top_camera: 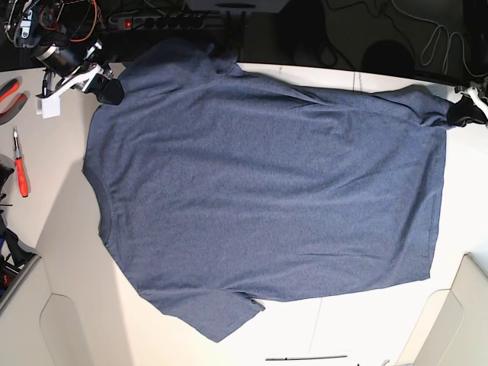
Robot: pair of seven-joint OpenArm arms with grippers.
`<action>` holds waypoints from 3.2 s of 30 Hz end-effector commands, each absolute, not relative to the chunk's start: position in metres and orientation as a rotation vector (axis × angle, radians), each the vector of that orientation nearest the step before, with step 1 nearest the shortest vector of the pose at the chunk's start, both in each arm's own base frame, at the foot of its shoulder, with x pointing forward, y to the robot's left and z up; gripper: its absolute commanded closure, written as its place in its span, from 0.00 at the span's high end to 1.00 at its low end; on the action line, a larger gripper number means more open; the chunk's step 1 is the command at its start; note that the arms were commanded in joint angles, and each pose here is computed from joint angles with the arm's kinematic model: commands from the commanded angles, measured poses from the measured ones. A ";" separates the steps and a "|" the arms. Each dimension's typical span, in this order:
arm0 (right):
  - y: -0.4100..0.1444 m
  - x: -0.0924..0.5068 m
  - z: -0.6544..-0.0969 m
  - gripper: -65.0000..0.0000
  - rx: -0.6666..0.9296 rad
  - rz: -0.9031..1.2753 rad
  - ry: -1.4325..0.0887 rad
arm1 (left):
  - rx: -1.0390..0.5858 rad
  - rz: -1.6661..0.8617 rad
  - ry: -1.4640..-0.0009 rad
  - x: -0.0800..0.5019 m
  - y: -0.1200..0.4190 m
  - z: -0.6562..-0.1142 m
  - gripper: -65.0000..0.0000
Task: Layout the t-shirt on the table in an organized manner, then fold the t-shirt properly
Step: 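Pull the collar with the right gripper to stretch the shirt flat, then grasp the shirt edges with both grippers and pull them taut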
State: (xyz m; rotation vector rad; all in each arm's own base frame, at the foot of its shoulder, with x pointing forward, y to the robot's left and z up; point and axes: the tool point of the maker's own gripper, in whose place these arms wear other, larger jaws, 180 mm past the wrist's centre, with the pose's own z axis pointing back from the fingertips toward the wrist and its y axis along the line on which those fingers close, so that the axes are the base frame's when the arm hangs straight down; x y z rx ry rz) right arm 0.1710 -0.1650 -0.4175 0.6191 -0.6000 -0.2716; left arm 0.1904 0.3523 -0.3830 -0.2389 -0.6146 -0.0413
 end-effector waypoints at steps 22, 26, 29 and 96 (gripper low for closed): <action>-0.184 0.158 -0.354 0.00 0.528 -0.200 -0.739 | -0.117 0.021 -0.779 0.207 0.405 -0.331 0.00; -0.181 0.192 -0.339 0.00 0.536 -0.154 -0.828 | -0.117 0.020 -0.868 0.229 0.406 -0.314 0.00; -0.178 0.220 -0.330 0.00 0.508 -0.105 -0.886 | -0.124 0.010 -0.925 0.249 0.403 -0.301 0.00; -0.148 0.365 -0.357 0.00 0.401 0.022 -0.917 | -0.123 -0.045 -0.973 0.333 0.383 -0.351 0.00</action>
